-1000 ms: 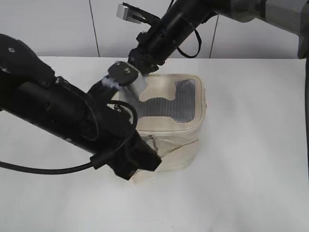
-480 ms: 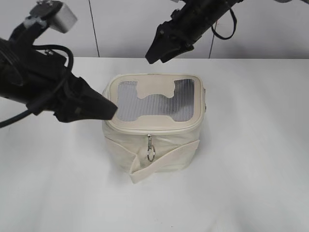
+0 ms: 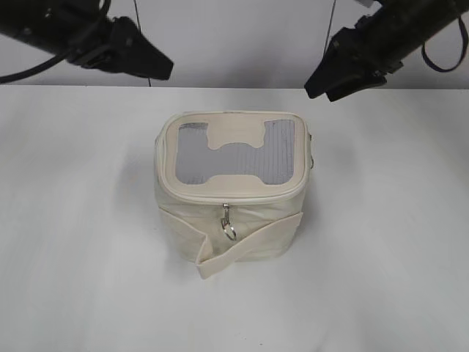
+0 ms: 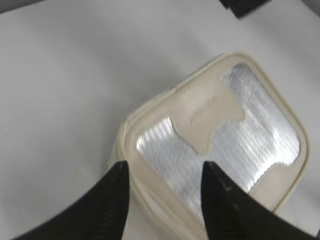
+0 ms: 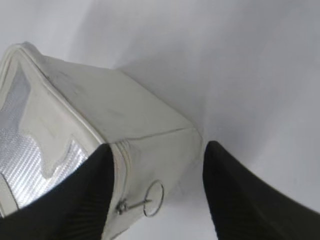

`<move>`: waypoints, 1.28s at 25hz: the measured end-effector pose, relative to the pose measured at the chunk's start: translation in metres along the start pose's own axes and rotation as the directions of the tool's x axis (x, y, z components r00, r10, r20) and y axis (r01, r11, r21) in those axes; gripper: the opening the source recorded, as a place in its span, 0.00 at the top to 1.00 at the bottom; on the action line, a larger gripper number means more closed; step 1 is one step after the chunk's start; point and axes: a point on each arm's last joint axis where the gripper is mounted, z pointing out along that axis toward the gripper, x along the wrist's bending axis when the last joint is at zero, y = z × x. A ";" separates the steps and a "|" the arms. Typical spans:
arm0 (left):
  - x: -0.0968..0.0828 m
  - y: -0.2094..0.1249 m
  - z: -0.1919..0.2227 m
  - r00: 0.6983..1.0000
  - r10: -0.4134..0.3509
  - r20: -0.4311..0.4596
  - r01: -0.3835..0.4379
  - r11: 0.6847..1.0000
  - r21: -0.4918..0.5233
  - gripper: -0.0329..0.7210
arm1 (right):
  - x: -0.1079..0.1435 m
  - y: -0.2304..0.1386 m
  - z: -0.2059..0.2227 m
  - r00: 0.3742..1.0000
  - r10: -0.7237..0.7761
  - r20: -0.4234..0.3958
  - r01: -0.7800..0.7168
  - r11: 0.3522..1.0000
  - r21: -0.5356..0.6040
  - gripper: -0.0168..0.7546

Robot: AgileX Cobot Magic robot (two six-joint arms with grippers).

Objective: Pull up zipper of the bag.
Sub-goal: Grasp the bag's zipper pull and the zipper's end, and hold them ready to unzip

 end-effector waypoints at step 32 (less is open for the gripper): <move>-0.022 0.064 0.171 0.892 0.259 0.371 -0.349 0.916 0.199 0.41 | 0.015 -0.162 0.015 0.992 0.037 0.124 -0.012 0.979 -0.202 0.39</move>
